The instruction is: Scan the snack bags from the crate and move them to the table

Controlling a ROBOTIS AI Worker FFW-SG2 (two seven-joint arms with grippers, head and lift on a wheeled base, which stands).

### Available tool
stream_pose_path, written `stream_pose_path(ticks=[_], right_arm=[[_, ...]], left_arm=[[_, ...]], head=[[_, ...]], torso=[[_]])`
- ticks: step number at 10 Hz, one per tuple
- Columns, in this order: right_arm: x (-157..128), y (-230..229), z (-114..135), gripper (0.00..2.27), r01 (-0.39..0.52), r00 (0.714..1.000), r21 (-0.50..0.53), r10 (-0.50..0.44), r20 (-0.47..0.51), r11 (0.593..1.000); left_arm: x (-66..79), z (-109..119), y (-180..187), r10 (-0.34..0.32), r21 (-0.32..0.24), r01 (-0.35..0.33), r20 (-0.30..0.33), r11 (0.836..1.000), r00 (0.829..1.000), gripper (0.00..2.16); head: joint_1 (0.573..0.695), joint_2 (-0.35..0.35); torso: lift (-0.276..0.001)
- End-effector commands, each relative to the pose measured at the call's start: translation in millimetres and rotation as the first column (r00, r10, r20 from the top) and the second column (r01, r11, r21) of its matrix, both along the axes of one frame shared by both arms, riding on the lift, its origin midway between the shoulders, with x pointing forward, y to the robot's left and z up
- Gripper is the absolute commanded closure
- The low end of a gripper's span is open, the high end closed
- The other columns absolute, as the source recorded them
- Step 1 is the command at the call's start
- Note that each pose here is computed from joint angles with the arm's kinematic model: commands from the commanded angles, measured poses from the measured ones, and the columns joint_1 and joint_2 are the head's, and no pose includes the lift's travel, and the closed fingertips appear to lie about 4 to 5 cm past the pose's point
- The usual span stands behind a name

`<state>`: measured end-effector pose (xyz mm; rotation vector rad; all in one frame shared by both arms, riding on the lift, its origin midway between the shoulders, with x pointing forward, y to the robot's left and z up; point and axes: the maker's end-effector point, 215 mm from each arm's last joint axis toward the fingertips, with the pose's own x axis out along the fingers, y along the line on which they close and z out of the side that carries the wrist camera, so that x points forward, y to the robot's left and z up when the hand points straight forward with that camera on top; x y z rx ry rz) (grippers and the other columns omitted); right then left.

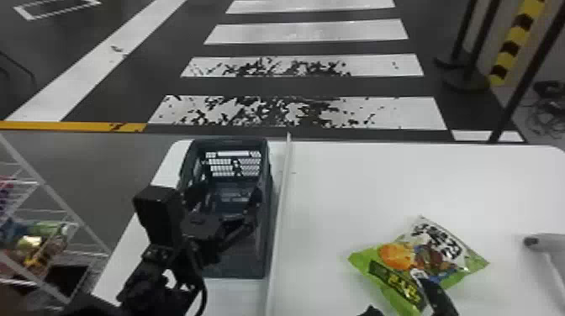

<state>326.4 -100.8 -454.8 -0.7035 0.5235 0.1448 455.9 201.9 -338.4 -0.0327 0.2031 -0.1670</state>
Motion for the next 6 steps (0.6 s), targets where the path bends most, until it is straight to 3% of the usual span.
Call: stream_pose_path(ticks=[1,6], right_arm=[[3,14,-11,0.14,-0.032,0.999,-0.073,0.033,0.012,0.997],[27,26,-39,0.21,-0.101,0.991,-0.218,0.116,0.059,0.971]], left_arm=[[-0.5,-3,0,-0.006,-0.002,0.006,-0.006,1.0,1.0,0.03],[-5.4,-5,-2,-0.034,-0.003,0.034,-0.018,0.999,0.999,0.03]], head=[[0.695,0.145],[0.695,0.172]], torso=[[-0.095],[-0.095]])
